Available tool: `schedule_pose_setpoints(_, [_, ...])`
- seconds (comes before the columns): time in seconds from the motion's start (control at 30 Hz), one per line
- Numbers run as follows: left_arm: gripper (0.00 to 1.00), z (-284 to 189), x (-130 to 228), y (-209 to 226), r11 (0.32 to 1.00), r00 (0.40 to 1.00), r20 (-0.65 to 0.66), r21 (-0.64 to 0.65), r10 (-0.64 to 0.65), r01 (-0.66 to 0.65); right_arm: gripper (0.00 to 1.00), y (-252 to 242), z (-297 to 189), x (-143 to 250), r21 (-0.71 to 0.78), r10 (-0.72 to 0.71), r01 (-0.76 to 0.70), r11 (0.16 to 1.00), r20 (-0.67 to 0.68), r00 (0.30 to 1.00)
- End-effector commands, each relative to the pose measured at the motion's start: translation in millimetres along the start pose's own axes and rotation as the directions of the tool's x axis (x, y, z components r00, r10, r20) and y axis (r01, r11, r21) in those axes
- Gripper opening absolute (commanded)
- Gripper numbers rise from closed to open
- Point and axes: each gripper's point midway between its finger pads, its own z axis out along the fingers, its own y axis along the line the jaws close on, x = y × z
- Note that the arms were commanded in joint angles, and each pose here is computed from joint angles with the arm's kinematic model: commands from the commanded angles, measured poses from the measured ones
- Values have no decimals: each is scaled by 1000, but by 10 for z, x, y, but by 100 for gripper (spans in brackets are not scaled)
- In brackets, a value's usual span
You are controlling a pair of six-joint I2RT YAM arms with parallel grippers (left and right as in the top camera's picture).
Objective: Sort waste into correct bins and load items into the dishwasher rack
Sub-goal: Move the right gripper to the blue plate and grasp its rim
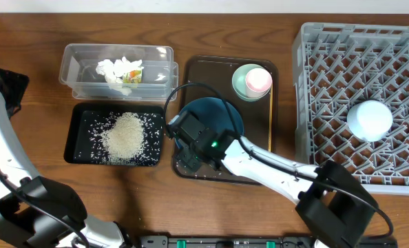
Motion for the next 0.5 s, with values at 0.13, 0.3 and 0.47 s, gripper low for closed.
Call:
schedule_pose_setpoints(0.13, [95, 16, -12, 19, 1000, 1000, 0, -9, 0, 0, 60, 83, 65, 13, 16, -47, 47, 999, -18, 999])
schedule_pose_setpoints(0.3, [95, 16, -12, 19, 1000, 1000, 0, -9, 0, 0, 57, 185, 184, 169, 8, -61, 62, 998, -76, 995])
schedule_pose_setpoints(0.47, [95, 16, -12, 19, 1000, 1000, 0, -9, 0, 0, 55, 257, 203, 187, 23, -86, 88, 996, -77, 993])
